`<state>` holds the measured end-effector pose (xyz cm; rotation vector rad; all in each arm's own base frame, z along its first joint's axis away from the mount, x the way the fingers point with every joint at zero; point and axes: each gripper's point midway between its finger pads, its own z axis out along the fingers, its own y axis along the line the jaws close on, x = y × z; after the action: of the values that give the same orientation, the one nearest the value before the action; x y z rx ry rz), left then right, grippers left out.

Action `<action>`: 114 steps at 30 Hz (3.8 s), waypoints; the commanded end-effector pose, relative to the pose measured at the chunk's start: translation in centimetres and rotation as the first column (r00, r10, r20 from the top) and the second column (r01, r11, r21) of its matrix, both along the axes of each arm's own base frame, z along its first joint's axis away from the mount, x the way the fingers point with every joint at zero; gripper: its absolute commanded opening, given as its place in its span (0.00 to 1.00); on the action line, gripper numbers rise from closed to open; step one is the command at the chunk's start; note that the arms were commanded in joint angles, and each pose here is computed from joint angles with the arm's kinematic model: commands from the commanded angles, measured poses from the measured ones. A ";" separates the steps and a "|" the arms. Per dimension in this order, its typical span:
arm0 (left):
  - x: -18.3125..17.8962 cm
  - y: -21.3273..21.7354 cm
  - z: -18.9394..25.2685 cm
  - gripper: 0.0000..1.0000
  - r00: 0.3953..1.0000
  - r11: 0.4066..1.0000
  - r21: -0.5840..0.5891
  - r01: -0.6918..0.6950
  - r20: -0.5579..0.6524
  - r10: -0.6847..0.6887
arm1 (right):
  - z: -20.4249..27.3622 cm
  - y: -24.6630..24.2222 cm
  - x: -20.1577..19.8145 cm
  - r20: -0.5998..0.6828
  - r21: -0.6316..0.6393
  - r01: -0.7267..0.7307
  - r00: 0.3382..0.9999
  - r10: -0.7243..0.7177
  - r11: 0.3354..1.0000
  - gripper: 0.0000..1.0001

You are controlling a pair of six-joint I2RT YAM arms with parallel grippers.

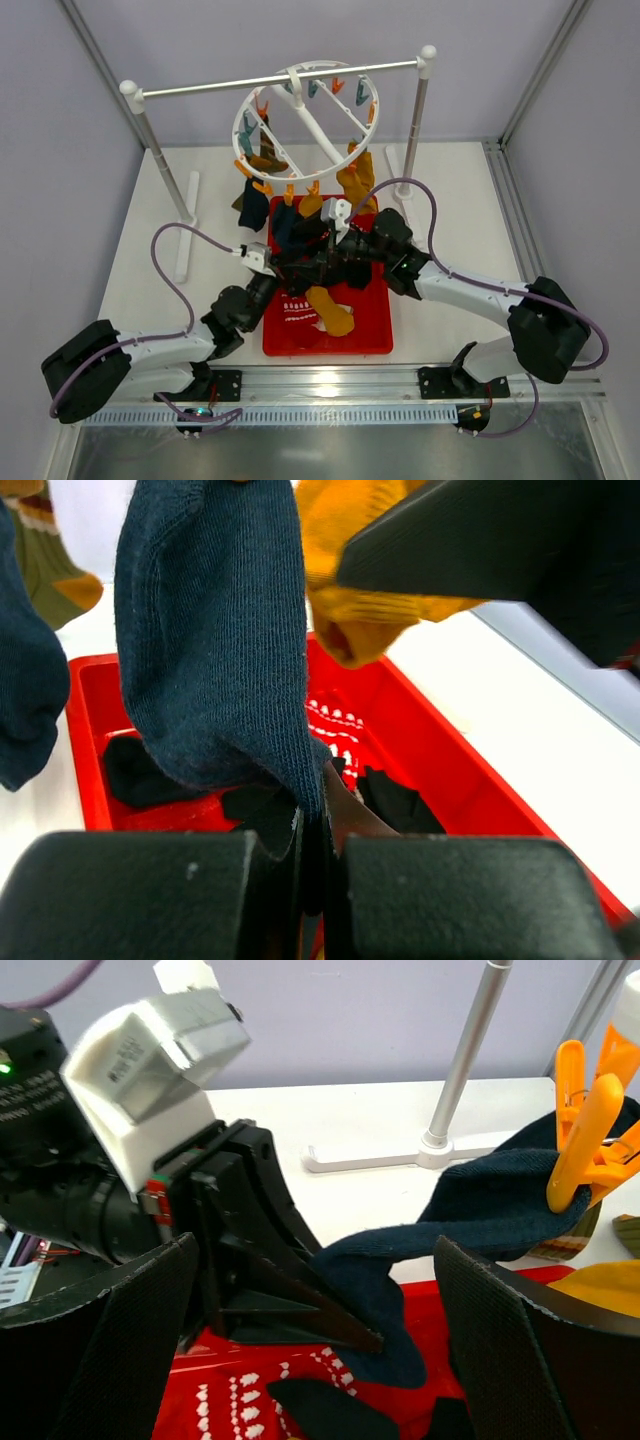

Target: Remove the socks clipped to the hanger

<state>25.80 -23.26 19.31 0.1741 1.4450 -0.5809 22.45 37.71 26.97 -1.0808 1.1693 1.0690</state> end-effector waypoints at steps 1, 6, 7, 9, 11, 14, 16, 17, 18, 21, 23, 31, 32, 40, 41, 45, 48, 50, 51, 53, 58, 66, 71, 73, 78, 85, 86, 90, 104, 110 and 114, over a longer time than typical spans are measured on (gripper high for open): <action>-0.8 -0.4 1.1 0.00 0.998 0.999 0.002 0.050 0.031 -0.050 | 2.9 0.8 1.0 0.097 0.064 0.012 0.995 -0.019 0.998 1.00; -1.4 -0.5 0.9 0.00 0.996 0.996 0.026 0.083 0.029 -0.084 | 2.7 1.3 2.5 0.101 0.089 0.064 0.992 -0.073 0.994 0.99; -1.5 -0.5 1.0 0.00 0.996 0.996 0.027 0.086 0.030 -0.087 | 3.1 1.2 2.9 0.105 0.099 0.080 0.990 -0.090 0.992 1.00; -1.6 -0.4 1.1 0.00 0.995 0.995 0.027 0.091 0.034 -0.092 | 3.4 1.3 3.3 0.106 0.119 0.096 0.988 -0.108 0.988 1.00; -1.7 -0.5 1.0 0.00 0.995 0.995 0.030 0.098 0.031 -0.099 | 4.1 1.3 4.0 0.107 0.146 0.128 0.984 -0.145 0.981 1.00; -2.0 -0.7 1.1 0.00 0.992 0.993 0.024 0.119 0.031 -0.119 | 4.6 1.1 5.5 0.095 0.189 0.200 0.971 -0.221 0.961 1.00; -2.1 -0.9 1.2 0.00 0.991 0.991 0.020 0.130 0.031 -0.130 | 4.5 1.0 6.3 0.087 0.209 0.236 0.962 -0.258 0.949 1.00; -2.2 -1.0 1.2 0.00 0.990 0.991 0.021 0.135 0.030 -0.135 | 5.2 0.7 7.0 0.085 0.241 0.274 0.950 -0.302 0.931 1.00; -2.2 -1.0 1.2 0.00 0.990 0.990 0.020 0.138 0.031 -0.138 | 5.2 0.6 7.5 0.079 0.250 0.293 0.944 -0.321 0.923 1.00; -2.3 -1.2 1.2 0.00 0.989 0.989 0.018 0.147 0.029 -0.148 | 5.8 -0.1 8.9 0.062 0.303 0.362 0.916 -0.397 0.882 1.00; -2.3 -1.2 1.2 0.00 0.988 0.988 0.018 0.151 0.028 -0.151 | 6.2 -0.3 9.1 0.060 0.334 0.376 0.907 -0.417 0.865 1.00; -2.3 -1.1 1.0 0.00 0.989 0.989 0.020 0.146 0.027 -0.146 | 8.0 -1.9 9.5 0.045 0.426 0.420 0.875 -0.482 0.801 1.00; -2.3 -1.1 1.1 0.00 0.989 0.989 0.019 0.144 0.028 -0.145 | 8.3 -2.2 9.7 0.045 0.440 0.433 0.864 -0.501 0.787 1.00; -2.2 -0.9 1.0 0.00 0.991 0.991 0.022 0.133 0.026 -0.134 | 9.8 -3.6 9.7 0.036 0.487 0.459 0.840 -0.542 0.744 0.99; -2.1 -0.8 0.9 0.00 0.991 0.992 0.026 0.127 0.025 -0.128 | 10.1 -3.8 9.6 0.034 0.502 0.459 0.836 -0.547 0.733 1.00; -1.7 -0.2 0.6 0.00 0.996 0.995 0.037 0.087 0.024 -0.088 | 11.0 -5.5 9.5 0.021 0.543 0.454 0.834 -0.552 0.706 1.00; -1.6 -0.1 0.5 0.00 0.996 0.996 0.044 0.080 0.024 -0.081 | 11.3 -6.5 9.2 -0.007 0.558 0.442 0.849 -0.529 0.702 1.00; -1.5 -0.1 0.6 0.00 0.997 0.996 0.044 0.075 0.027 -0.077 | 11.8 -7.0 8.8 -0.018 0.573 0.427 0.860 -0.511 0.699 1.00; -1.5 -0.1 0.4 0.00 0.997 0.996 0.050 0.077 0.024 -0.078 | 11.9 -7.2 8.9 -0.018 0.574 0.420 0.864 -0.503 0.703 1.00; -1.6 -0.4 0.5 0.00 0.995 0.995 0.054 0.090 0.027 -0.091 | 12.1 -7.3 8.9 -0.031 0.580 0.410 0.874 -0.484 0.704 1.00; -1.5 -0.3 0.4 0.00 0.996 0.995 0.063 0.082 0.029 -0.084 | 12.7 -7.5 8.4 -0.035 0.595 0.356 0.907 -0.420 0.720 1.00; -1.7 -0.6 0.5 0.00 0.994 0.993 0.056 0.103 0.032 -0.104 | 12.1 -7.4 7.4 -0.027 0.578 0.330 0.922 -0.387 0.746 1.00; -1.5 -0.5 0.5 0.00 0.995 0.995 0.051 0.090 0.028 -0.091 | 11.7 -9.3 4.5 -0.017 0.614 0.301 0.929 -0.369 0.730 1.00; -1.5 -0.4 0.7 0.00 0.995 0.995 0.044 0.090 0.030 -0.092 | 11.1 -9.9 2.5 -0.015 0.611 0.291 0.934 -0.356 0.737 0.99; -1.6 -0.6 0.7 0.00 0.995 0.995 0.038 0.096 0.027 -0.097 | 9.2 -7.3 -0.9 -0.011 0.492 0.274 0.951 -0.308 0.827 1.00; -1.9 -0.8 1.0 0.00 0.992 0.992 0.028 0.120 0.029 -0.121 | 8.8 -3.0 -0.6 -0.061 0.353 0.222 0.975 -0.215 0.909 0.99; -2.0 -0.8 1.1 0.00 0.992 0.992 0.025 0.122 0.031 -0.122 | 9.2 -2.3 -0.1 -0.073 0.345 0.219 0.976 -0.207 0.912 0.99; -2.1 -0.6 1.0 0.00 0.992 0.993 0.023 0.119 0.032 -0.119 | 8.2 -0.7 0.8 -0.121 0.294 0.217 0.975 -0.189 0.931 1.00; -2.3 -0.5 1.1 0.00 0.991 0.992 0.019 0.127 0.032 -0.127 | 7.4 -0.3 7.0 -0.238 0.259 0.408 0.905 -0.352 0.875 1.00; -2.4 0.0 1.3 0.00 0.993 0.993 0.013 0.115 0.036 -0.115 | 7.2 -0.6 8.1 -0.236 0.256 0.442 0.891 -0.388 0.860 0.99; -2.5 -0.2 1.4 0.00 0.991 0.992 0.009 0.127 0.036 -0.128 | 7.2 -0.1 8.5 -0.230 0.253 0.437 0.894 -0.385 0.863 0.99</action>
<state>23.55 -23.43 20.32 0.2885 1.4194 -0.6505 30.45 37.34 31.13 -0.5037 1.3293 0.9626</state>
